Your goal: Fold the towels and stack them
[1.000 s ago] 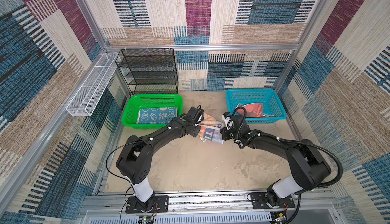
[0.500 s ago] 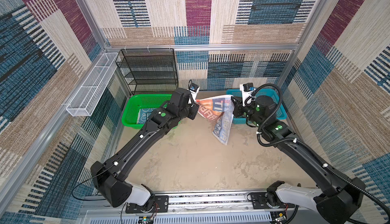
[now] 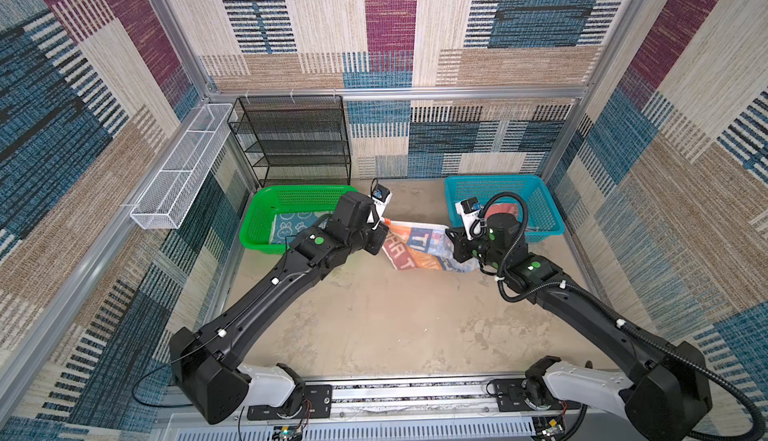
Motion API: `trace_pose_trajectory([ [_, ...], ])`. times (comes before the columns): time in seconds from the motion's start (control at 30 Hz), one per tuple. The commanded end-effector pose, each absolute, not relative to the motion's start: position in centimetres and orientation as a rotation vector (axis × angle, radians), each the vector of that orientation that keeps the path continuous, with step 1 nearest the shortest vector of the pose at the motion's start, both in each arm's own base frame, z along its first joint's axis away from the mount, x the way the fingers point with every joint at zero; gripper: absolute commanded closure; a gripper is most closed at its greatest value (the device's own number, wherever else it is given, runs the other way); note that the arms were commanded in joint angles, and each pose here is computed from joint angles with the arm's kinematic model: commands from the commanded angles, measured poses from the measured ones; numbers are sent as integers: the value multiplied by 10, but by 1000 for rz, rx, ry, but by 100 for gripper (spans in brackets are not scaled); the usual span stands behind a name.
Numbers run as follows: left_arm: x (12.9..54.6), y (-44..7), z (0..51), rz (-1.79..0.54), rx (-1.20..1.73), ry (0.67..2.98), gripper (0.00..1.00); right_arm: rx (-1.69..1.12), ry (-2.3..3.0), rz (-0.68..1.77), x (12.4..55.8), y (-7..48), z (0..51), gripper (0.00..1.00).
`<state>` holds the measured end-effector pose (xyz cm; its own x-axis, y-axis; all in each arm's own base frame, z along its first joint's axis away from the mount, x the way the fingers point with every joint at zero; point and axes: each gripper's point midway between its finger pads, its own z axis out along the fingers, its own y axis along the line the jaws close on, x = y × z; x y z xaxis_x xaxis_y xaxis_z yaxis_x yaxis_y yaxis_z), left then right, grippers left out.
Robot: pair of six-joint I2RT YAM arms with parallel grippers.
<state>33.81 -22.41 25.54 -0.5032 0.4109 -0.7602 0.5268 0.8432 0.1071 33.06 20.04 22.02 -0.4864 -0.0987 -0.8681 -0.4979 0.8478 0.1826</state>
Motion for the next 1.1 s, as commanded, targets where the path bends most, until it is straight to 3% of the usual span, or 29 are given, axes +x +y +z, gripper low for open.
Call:
trace_pose_trajectory([
  [0.0,344,-228,228,-199,620,2205,100,-399,2067,618,326,209,201,100],
  [0.27,353,-228,149,-143,563,2357,100,-331,2237,636,323,209,126,100],
  [0.37,356,-230,138,-131,567,2385,100,-335,2275,618,325,209,113,94],
  [0.5,360,-233,128,-125,565,2406,100,-351,2302,613,327,212,103,83],
  [0.8,364,-239,111,-126,583,2445,100,-402,2335,608,333,219,93,70],
  [1.07,363,-237,110,-108,587,2450,100,-426,2325,641,331,223,104,64],
])
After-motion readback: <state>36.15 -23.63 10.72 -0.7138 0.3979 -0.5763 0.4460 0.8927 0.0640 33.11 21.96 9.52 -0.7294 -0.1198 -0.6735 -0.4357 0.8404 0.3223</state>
